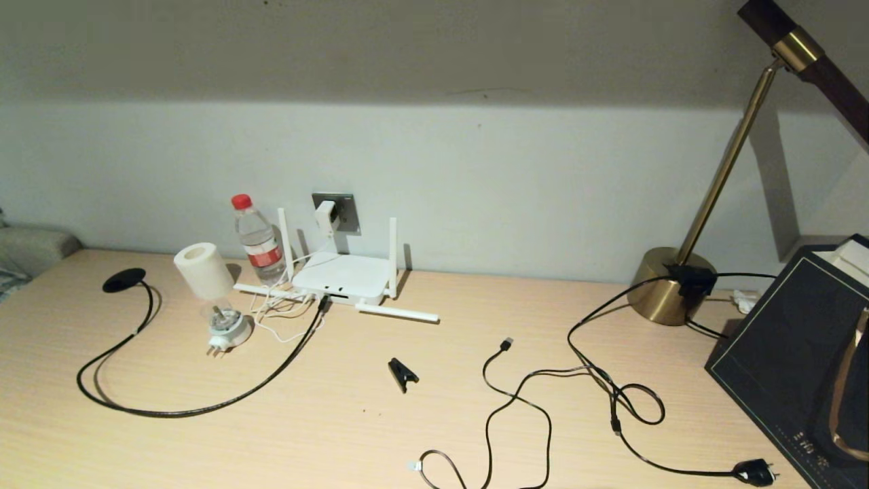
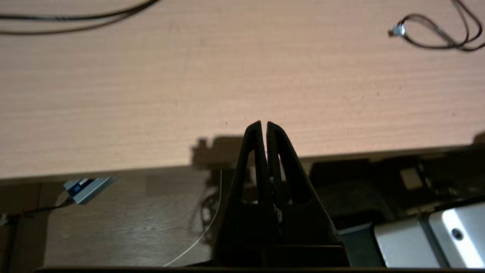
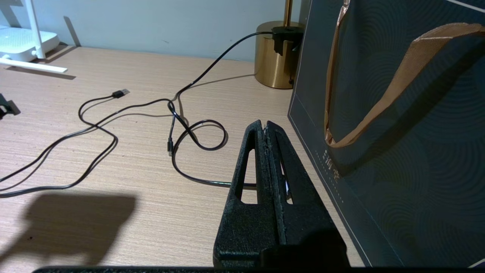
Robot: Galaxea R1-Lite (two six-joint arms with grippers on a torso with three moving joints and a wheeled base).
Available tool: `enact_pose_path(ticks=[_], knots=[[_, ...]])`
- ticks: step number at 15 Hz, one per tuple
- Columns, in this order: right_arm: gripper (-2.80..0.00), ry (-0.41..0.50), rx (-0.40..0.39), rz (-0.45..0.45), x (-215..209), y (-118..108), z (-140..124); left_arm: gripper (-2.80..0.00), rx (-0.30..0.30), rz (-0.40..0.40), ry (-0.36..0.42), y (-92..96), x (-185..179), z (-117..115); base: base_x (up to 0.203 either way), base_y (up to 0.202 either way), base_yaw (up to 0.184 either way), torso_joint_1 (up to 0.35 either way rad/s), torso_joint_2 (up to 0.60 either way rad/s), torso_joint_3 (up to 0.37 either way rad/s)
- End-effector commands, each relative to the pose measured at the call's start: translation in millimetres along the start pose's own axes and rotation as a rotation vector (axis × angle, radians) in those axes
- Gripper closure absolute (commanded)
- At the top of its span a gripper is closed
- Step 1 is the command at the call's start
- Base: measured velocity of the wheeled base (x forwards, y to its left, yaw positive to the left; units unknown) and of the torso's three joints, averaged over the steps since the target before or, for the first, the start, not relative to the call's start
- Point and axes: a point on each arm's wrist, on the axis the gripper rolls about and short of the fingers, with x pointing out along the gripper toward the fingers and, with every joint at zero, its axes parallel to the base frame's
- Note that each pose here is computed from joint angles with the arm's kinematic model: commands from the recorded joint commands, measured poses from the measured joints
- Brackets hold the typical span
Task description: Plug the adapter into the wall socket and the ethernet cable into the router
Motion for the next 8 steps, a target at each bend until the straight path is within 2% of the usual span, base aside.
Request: enact_pose_path(ticks=[1,3,4,7,8], knots=[[0.0,0.03,0.0,0.001,1.8,0.2,-8.2,0.0,-0.021,0.064,-0.031,0.1,-1.9,-17.0,0.0,0.0,0.0,0.0,0.0,0.0],[0.0,0.03,0.0,0.002,1.8,0.2,-8.2,0.0,-0.029,0.191,-0.047,-0.9,-3.2,-17.2,0.0,0.0,0.0,0.0,0.0,0.0],[0.0,0.03,0.001,0.001,1.8,0.2,-8.2,0.0,-0.013,0.19,-0.063,-1.7,-3.2,-17.4,0.0,0.0,0.0,0.0,0.0,0.0],[0.0,0.032,0.0,0.001,1.9,0.2,-8.9,0.0,0.052,0.071,-0.13,-2.4,-7.1,-19.1,0.0,0.0,0.0,0.0,0.0,0.0],[0.0,0.032,0.001,0.003,1.9,0.2,-8.9,0.0,0.059,0.057,-0.133,-2.4,-7.5,-19.2,0.0,0.0,0.0,0.0,0.0,0.0]])
